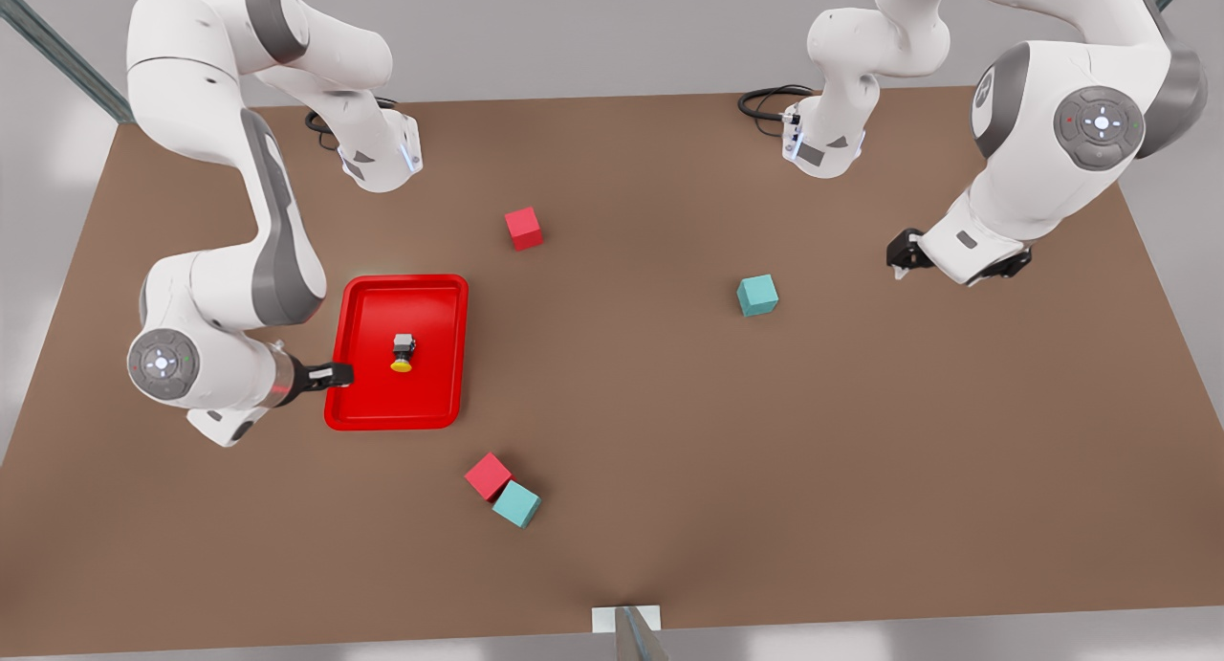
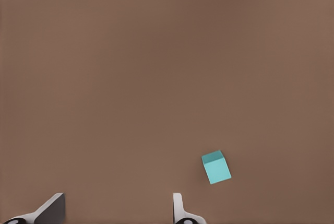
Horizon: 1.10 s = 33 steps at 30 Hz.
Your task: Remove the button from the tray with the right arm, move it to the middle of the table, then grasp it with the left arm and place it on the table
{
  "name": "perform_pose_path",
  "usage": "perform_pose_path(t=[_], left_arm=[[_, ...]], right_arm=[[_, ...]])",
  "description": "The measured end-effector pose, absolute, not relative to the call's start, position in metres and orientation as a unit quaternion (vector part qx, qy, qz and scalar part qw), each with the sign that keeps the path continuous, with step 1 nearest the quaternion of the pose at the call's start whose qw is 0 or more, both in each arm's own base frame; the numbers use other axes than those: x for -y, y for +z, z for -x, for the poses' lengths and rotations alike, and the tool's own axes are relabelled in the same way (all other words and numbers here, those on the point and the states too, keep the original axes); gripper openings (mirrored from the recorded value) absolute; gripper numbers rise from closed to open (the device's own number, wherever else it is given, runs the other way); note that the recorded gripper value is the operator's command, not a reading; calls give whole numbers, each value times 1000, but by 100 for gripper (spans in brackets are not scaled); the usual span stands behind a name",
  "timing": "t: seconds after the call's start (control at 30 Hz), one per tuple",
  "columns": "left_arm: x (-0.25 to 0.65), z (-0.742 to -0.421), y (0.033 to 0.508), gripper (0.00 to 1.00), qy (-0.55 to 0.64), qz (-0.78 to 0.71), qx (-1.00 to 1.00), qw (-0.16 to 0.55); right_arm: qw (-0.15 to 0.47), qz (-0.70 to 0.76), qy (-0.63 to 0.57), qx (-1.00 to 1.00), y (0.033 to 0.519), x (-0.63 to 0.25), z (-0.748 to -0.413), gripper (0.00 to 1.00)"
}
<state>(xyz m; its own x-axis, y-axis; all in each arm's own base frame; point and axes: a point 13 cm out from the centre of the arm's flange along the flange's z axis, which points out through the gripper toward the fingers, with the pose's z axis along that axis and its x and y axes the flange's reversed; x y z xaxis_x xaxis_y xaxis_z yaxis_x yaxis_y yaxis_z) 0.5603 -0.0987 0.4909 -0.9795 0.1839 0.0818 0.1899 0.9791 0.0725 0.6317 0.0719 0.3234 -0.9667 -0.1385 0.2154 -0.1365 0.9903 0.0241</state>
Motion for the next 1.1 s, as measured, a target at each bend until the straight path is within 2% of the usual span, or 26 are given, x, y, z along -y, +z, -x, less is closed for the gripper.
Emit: perform_pose_path(t=[0.27, 0.53, 0.6, 0.7, 0.77, 0.87, 0.97, 1.1], left_arm=[[99, -564, 490, 100, -40, 93, 994, 33], [98, -565, 488, 100, -40, 91, 994, 34], [99, -564, 488, 100, -40, 91, 994, 35], [98, -564, 487, 100, -40, 91, 994, 36], [98, -564, 487, 100, -40, 91, 994, 37], [98, -564, 486, 100, -40, 91, 994, 38], [98, -563, 483, 100, -41, 91, 994, 41], [98, -562, 482, 100, -41, 91, 994, 43]], right_arm=[[122, -73, -5, 990, 316, -70, -628, 100], [176, -62, -42, 982, 244, -64, -620, 100], [190, -50, -46, 979, 215, -57, -606, 100], [206, -43, -40, 977, 178, -63, -554, 100], [191, -31, -43, 980, 165, -64, -543, 100], [159, -12, -49, 986, 153, -61, -549, 100], [136, -11, -44, 990, 140, -73, -513, 100], [95, -16, -39, 995, 133, -94, -508, 100]])
